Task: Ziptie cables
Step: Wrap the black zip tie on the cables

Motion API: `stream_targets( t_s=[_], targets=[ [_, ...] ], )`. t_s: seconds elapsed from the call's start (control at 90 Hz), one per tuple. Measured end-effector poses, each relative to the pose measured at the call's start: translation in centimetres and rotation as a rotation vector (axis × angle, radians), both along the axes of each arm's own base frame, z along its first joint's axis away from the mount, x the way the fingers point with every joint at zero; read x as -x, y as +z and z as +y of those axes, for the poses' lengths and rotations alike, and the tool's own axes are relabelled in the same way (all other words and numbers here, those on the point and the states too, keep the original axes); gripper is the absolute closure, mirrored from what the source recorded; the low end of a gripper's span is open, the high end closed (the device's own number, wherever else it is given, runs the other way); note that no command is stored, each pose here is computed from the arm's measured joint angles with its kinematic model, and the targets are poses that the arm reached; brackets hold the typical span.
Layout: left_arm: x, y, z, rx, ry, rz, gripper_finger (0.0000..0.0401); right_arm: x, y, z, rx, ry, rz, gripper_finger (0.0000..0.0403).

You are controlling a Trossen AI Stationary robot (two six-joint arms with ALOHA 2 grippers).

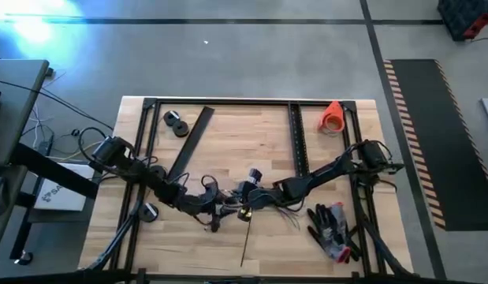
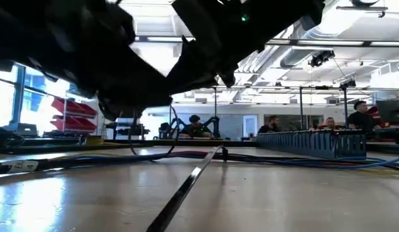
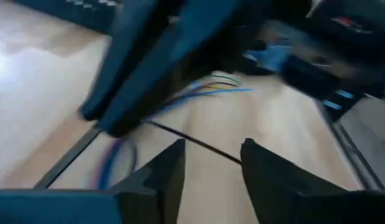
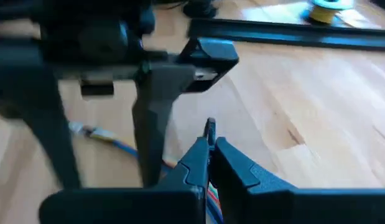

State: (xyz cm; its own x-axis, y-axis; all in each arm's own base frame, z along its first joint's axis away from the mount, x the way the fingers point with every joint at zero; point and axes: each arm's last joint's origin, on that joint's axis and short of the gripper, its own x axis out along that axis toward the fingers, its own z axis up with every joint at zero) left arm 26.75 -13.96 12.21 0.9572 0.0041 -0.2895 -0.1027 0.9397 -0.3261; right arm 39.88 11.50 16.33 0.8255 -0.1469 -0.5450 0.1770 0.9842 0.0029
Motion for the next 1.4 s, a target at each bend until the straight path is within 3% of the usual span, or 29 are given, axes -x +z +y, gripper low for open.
stream_targets(
  t_s=[0.2, 0.411, 0.933, 1.4],
  targets=[
    [1.6, 1.8, -1.4, -0.134, 0.059, -0.042, 0.0258, 0.0, 0.1, 0.3, -0.002, 0.174, 0.030, 0.0403],
    [2.6, 1.6, -1.2, -0.280, 0.121, 0.052, 0.0260, -0.4, 0.7, -0.9, -0.033, 0.276, 0.014, 0.0403],
    [1.7, 0.4, -0.4, -0.283, 0.112, 0.095, 0.0253, -0.7, 0.9, -1.4, -0.081, 0.328, -0.005, 0.0403],
    [1.7, 0.4, -0.4, -0.271, 0.088, 0.097, 0.0394, -0.6, 0.8, -1.4, -0.073, 0.303, 0.001, 0.0376]
  ],
)
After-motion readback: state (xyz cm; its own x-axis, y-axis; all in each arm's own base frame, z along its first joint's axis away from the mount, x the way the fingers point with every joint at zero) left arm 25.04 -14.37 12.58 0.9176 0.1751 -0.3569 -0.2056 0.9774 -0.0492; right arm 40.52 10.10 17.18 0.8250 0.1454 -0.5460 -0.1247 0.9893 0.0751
